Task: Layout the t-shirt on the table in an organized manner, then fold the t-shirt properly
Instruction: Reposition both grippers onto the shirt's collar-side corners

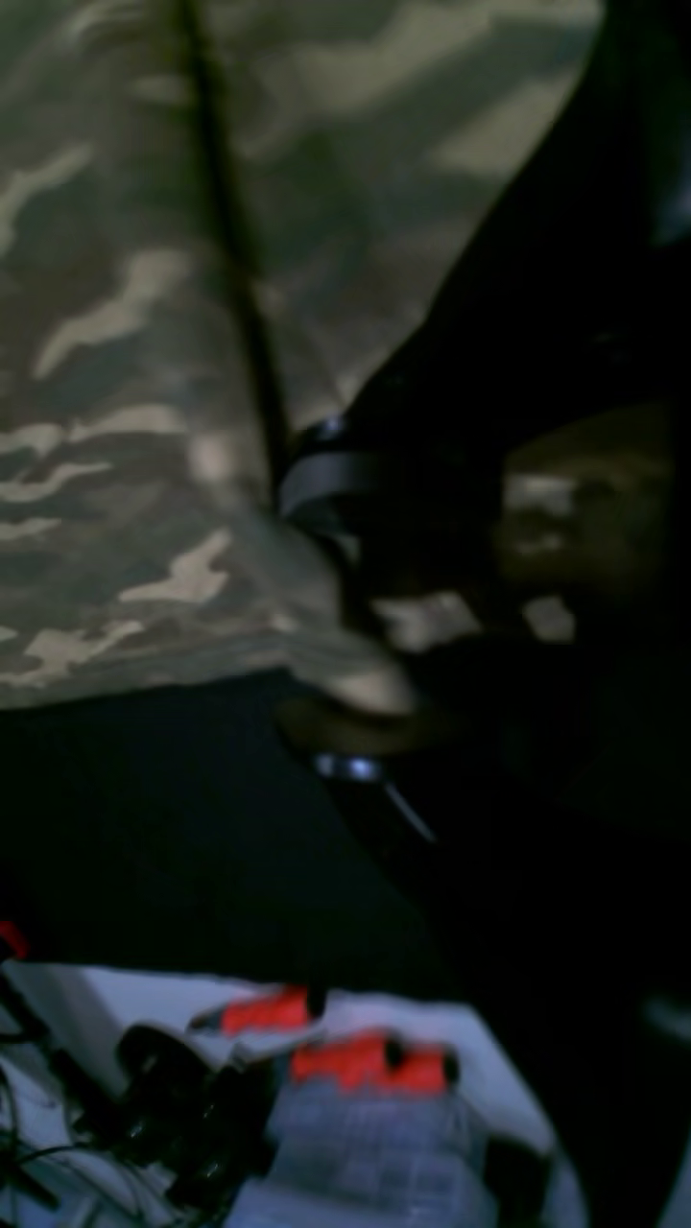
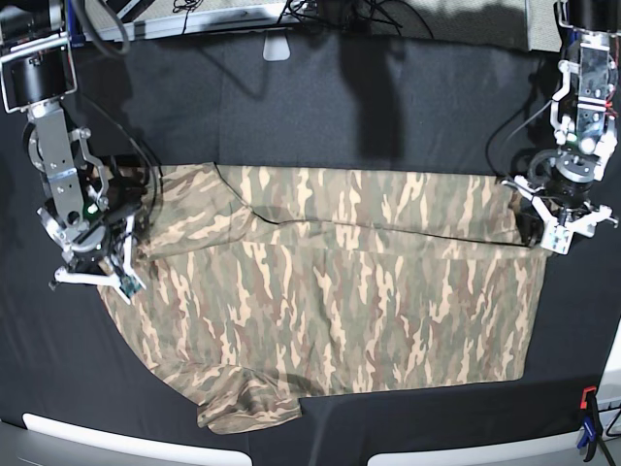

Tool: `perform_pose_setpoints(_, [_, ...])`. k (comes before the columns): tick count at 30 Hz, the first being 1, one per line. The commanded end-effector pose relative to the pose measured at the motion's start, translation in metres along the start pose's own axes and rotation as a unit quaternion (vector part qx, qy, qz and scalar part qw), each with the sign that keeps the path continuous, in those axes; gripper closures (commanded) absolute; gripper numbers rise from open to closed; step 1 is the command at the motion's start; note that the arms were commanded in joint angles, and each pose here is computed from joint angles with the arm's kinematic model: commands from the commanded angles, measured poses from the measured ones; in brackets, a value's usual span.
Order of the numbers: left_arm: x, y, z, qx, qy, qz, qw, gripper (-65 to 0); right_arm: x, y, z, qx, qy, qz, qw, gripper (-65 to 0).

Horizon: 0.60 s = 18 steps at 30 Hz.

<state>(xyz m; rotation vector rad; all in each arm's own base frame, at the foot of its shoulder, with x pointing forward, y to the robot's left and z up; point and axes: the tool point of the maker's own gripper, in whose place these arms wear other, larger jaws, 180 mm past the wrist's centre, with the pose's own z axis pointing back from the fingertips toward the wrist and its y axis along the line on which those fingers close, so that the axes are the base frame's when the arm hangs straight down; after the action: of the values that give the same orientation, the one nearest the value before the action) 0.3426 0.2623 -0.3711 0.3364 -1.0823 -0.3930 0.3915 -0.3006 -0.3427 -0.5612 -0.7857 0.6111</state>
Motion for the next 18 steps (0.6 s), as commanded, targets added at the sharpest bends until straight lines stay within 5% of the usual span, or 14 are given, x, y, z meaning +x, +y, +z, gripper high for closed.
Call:
perform_pose_setpoints(1, [0.016, 0.021, 0.000, 0.020, -0.018, -0.017, 0.999, -26.5, 0.013, -0.021, 0.005, -0.021, -0.019, -0.001, 0.9996, -19.8])
perform_pose_setpoints(7, [0.025, 0.044, 0.020, 0.024, -0.014, -0.076, 0.997, -26.5, 0.016, -0.020, 0.031, -0.026, -0.029, 0.034, 0.9987, -19.7])
perform_pose_setpoints(9, [0.022, 0.034, 0.029, -0.015, -0.011, -0.107, 0.994, -26.4, 0.012, -0.015, 0.042, -0.022, -0.028, 0.052, 0.9980, -19.7])
perform_pose_setpoints(13, [-0.005, -0.003, 0.051, -0.132, 0.016, -0.182, 0.974, -26.4, 0.001, -0.002, 0.064, -0.017, -0.023, 0.100, 0.9946, -19.7])
perform_pose_setpoints(18, [-0.031, -0.015, 0.068, -0.166, 0.024, -0.259, 0.951, -26.4, -0.010, 0.012, 0.084, -0.025, -0.015, 0.125, 0.9918, -19.7])
